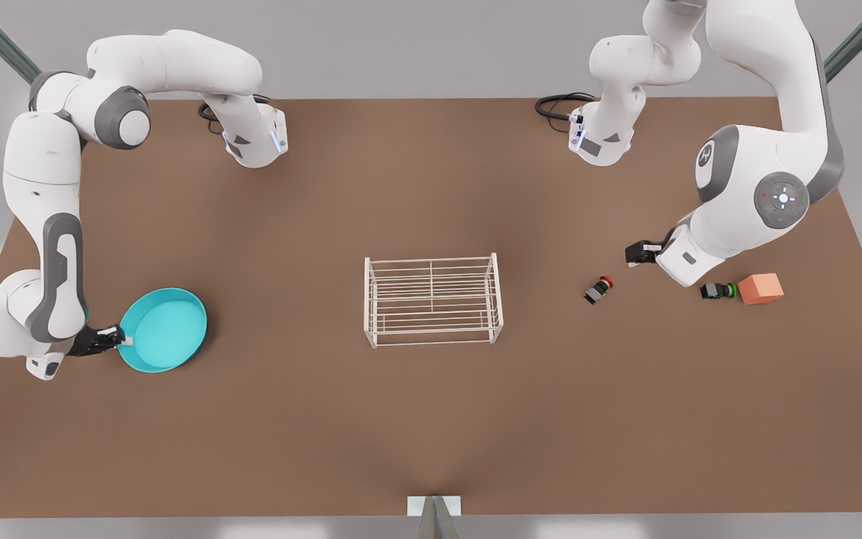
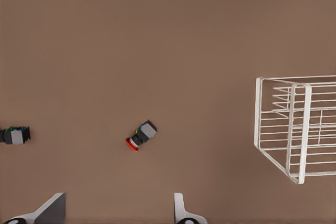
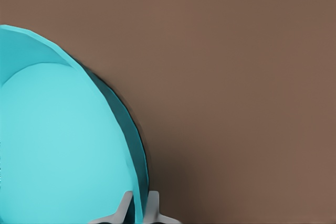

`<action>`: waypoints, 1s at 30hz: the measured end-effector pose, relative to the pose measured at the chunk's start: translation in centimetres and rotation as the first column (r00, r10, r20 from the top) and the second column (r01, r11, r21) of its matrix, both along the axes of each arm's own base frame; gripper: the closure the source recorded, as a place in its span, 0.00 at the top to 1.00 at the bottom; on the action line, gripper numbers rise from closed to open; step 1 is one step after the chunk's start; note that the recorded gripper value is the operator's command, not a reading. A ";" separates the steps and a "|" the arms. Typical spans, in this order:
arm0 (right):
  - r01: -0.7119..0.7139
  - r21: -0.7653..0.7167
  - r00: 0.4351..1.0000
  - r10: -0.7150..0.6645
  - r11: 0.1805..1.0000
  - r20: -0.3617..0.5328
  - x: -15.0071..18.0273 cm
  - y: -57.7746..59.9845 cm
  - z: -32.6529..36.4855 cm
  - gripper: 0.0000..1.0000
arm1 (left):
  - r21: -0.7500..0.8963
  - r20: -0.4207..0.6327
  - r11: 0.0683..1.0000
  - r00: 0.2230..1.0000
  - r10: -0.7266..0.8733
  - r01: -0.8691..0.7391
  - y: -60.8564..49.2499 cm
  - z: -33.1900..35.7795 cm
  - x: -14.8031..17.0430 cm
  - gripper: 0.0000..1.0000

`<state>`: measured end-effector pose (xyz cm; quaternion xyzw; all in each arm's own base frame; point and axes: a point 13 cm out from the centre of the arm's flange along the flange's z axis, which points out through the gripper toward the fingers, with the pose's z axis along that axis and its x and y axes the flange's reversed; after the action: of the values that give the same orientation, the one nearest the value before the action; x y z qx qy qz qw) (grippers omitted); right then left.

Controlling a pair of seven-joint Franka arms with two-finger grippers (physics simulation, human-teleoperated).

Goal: Place the plate on the shelf with right arm and place the red button switch in the plate with left arm

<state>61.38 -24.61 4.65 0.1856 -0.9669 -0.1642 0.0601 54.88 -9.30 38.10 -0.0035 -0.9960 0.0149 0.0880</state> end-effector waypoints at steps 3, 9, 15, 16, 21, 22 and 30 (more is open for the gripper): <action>-0.005 0.003 1.000 0.005 1.000 0.000 0.1 0.0 1.3 0.26 | 0.001 -0.002 1.000 1.000 0.002 -0.002 -0.1 -0.1 0.0 1.00; -0.036 0.018 0.999 0.036 0.999 0.017 0.8 1.5 8.2 0.26 | 0.004 -0.009 1.000 1.000 -0.007 0.007 -1.1 -0.3 -0.4 1.00; -0.074 0.047 0.997 0.074 0.996 -0.006 0.4 4.2 12.7 0.24 | 0.035 -0.022 0.997 0.997 -0.069 0.070 -5.1 -1.4 -1.5 1.00; -0.078 0.059 0.997 0.079 0.995 -0.013 0.3 4.9 13.3 0.24 | 0.032 -0.016 0.996 0.997 -0.080 0.081 -5.9 -1.7 -1.6 1.00; -0.106 0.141 0.991 0.117 0.984 -0.069 -0.3 10.7 14.9 0.24 | -0.020 0.009 0.972 0.972 -0.234 0.234 -9.7 -9.0 -1.2 1.00; -0.116 0.154 0.989 0.129 0.981 -0.076 -0.3 12.3 15.5 0.24 | -0.032 0.013 0.962 0.963 -0.269 0.270 -9.9 -11.0 -1.0 1.00; -0.221 0.218 0.965 0.245 0.951 -0.092 -0.4 27.7 23.1 0.24 | -0.078 0.084 0.882 0.885 -0.459 0.465 -4.3 -21.6 -0.5 1.00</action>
<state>61.03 3.08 27.78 0.2937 -0.9107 -0.2660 0.1163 54.38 -13.59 16.51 -0.2453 -0.9669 0.0410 0.0570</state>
